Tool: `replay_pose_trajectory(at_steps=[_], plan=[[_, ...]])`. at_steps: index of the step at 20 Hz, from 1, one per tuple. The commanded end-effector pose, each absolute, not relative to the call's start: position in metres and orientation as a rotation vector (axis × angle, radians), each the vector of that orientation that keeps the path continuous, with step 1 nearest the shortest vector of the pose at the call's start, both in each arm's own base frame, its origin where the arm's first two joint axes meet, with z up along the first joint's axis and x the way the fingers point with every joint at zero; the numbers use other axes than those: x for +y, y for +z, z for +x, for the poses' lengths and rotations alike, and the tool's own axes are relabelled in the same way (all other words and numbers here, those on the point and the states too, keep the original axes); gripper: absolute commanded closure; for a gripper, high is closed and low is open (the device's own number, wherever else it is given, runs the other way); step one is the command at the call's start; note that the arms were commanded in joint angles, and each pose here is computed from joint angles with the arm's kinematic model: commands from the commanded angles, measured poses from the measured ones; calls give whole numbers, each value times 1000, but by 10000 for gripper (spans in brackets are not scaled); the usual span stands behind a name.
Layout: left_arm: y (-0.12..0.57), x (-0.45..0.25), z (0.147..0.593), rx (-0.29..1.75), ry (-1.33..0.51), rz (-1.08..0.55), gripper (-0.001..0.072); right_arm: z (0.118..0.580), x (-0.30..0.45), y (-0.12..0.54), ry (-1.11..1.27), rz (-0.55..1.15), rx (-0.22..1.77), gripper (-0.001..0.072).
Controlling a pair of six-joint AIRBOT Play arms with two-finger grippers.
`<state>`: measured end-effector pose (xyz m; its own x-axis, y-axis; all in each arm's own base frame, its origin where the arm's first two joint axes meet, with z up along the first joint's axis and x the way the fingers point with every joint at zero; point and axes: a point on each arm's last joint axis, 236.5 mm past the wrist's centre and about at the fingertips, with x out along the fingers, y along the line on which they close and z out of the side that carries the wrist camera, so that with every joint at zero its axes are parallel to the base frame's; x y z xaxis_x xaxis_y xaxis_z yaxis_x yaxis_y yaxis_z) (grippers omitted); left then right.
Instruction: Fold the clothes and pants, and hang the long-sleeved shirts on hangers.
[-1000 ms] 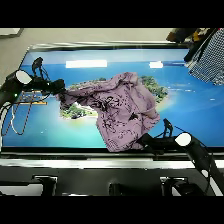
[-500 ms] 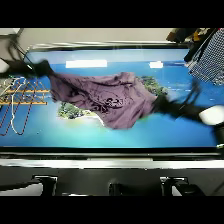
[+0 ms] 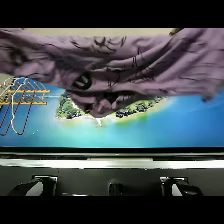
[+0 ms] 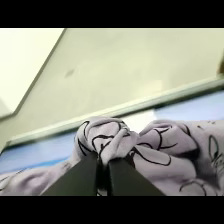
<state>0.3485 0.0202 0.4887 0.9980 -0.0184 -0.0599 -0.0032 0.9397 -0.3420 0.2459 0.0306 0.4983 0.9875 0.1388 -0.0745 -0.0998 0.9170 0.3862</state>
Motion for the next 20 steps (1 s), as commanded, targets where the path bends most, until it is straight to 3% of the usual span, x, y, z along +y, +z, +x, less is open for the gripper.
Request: replay_pose_trajectory(at_steps=[1,4,7,9,14,17,20], plan=[[530,53,245,-90,200,-338,673,162,4,534,-32,356,-52,664],[525,65,199,-86,302,-322,673,141,6,526,-44,391,-39,664],[495,66,209,38,312,-334,674,171,1,492,-73,457,119,664],[455,55,250,202,241,-299,674,211,-1,447,-99,497,323,664],[307,41,402,622,97,-352,674,339,3,307,-49,492,894,663],[197,13,490,821,40,-355,674,422,-7,207,-52,519,1117,663],[87,-27,546,962,-4,-345,673,491,-7,101,-30,585,1249,662]])
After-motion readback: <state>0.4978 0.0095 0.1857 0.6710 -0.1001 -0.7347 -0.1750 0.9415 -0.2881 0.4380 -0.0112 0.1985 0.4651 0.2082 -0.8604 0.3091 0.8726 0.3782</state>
